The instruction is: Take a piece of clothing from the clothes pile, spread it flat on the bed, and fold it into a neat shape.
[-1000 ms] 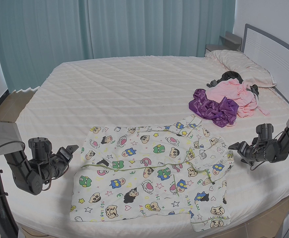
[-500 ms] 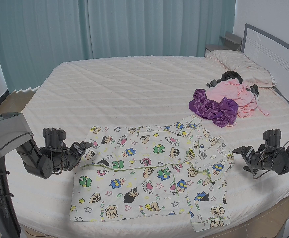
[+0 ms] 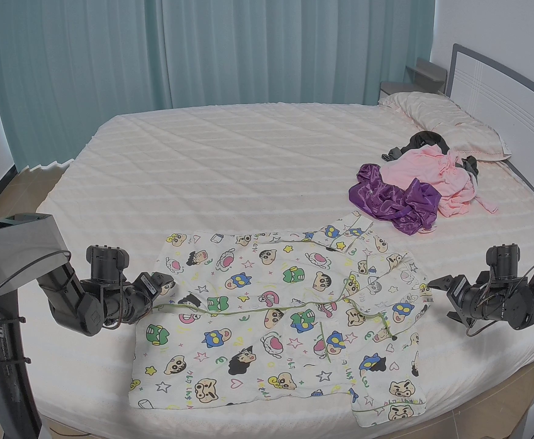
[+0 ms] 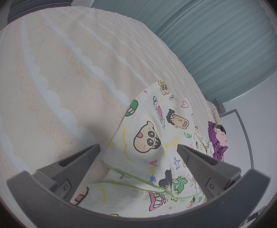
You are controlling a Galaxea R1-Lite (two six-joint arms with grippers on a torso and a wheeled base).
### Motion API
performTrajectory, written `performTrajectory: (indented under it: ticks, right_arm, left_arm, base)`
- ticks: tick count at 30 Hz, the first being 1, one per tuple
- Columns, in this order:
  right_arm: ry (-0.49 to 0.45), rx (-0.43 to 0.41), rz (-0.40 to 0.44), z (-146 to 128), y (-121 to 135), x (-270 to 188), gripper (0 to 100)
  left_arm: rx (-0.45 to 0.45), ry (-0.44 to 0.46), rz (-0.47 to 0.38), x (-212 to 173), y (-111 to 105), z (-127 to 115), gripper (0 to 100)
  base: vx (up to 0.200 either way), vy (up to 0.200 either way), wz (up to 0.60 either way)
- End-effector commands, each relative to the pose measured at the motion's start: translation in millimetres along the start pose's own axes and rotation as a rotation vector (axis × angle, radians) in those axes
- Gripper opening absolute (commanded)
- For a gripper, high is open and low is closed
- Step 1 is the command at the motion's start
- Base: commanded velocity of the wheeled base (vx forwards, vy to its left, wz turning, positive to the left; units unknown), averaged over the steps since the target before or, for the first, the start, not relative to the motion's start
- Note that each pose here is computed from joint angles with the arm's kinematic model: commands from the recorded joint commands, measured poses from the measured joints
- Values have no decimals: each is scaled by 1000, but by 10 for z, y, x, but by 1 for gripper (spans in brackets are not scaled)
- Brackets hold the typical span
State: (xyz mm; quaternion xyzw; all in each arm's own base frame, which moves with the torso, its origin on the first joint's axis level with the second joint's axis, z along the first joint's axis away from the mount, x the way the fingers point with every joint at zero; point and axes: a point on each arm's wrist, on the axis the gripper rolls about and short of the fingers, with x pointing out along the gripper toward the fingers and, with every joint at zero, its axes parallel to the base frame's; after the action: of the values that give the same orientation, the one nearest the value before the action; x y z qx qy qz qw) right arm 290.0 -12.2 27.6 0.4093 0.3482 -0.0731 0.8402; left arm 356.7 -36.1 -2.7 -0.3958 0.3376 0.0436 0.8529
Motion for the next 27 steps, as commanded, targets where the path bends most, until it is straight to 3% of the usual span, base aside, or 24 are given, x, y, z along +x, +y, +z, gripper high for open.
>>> performTrajectory:
  ticks: [1,6,7,10,26,27]
  right_arm:
    - [0,-2,2,-2,4,-1,100]
    - [1,-1,1,-3,2,2,100]
    - [1,-1,1,-3,2,2,100]
    - [0,0,0,0,-1,1,100]
    - [3,-2,-1,-8,-4,4,100]
    - [3,-2,-1,-8,-4,4,100]
  left_arm:
    - [-1,5,3,20,9,-14,0]
    - [-4,3,12,-1,11,-16,0]
    - [-8,-41,62,-18,36,-21,0]
    - [-7,-89,103,-56,50,-20,0]
    - [75,-51,106,-245,-42,-215,0]
    - [76,-53,110,-245,-44,-219,100]
  base:
    - [0,0,0]
    - [0,0,0]
    - [0,0,0]
    - [0,0,0]
    - [0,0,0]
    - [0,0,0]
